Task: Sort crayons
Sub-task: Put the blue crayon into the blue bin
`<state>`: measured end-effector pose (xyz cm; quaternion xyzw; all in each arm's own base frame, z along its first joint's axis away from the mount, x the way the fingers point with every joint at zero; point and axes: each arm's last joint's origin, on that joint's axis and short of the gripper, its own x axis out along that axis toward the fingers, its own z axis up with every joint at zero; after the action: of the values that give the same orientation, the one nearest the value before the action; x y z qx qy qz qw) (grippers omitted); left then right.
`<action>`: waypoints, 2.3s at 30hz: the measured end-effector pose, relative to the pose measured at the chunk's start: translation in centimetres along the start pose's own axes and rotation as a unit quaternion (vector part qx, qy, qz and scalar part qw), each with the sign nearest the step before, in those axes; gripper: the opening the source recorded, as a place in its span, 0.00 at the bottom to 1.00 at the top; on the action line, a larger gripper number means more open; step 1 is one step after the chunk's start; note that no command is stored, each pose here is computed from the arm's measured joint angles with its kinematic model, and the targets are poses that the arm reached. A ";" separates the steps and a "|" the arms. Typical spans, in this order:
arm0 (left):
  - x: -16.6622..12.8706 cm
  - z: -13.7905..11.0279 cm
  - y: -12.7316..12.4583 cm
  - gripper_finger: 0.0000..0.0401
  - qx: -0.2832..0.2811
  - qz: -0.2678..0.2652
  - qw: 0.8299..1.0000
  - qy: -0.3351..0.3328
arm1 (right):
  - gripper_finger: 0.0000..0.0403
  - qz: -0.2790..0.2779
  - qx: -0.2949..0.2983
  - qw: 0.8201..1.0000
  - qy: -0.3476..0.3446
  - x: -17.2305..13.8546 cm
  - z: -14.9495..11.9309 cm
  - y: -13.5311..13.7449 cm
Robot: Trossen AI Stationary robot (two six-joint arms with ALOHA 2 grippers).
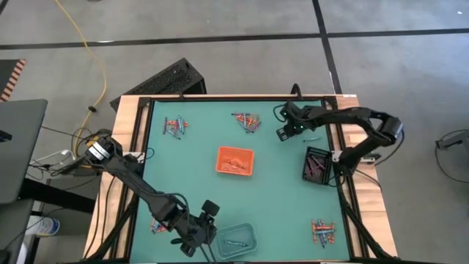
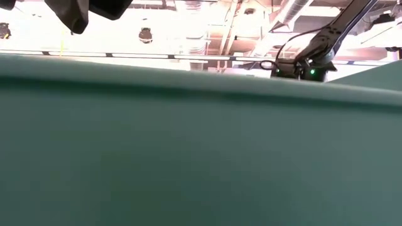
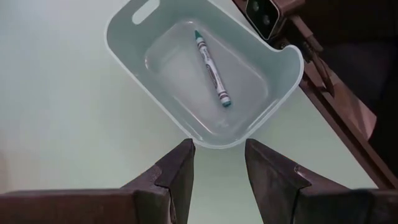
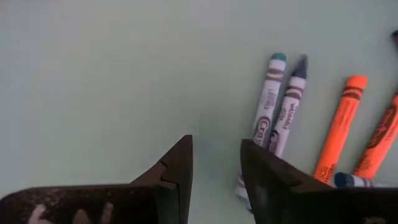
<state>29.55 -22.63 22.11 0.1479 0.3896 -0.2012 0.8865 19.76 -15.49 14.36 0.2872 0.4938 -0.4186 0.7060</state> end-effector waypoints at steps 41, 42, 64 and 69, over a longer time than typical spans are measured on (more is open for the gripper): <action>0.9 -1.4 0.6 0.33 -0.021 0.009 1.000 0.009 | 0.34 -0.009 0.025 1.000 -0.005 -0.7 0.5 -3.2; 0.9 -1.4 0.6 0.33 -0.021 0.009 1.000 0.009 | 0.34 -0.010 0.025 1.000 -0.003 -0.5 0.5 -3.2; 0.9 -1.3 0.6 0.33 -0.020 0.008 1.000 0.002 | 0.05 0.011 -0.001 1.000 0.029 0.5 -0.2 -1.8; 0.9 -1.4 0.6 0.33 -0.020 0.009 1.000 0.007 | 0.01 0.017 -0.014 0.999 0.035 0.5 -0.3 -1.6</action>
<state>29.55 -21.78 20.59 0.1351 0.3982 -0.1847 0.8883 18.31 -16.17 13.80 0.3000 0.5189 -0.3896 0.6993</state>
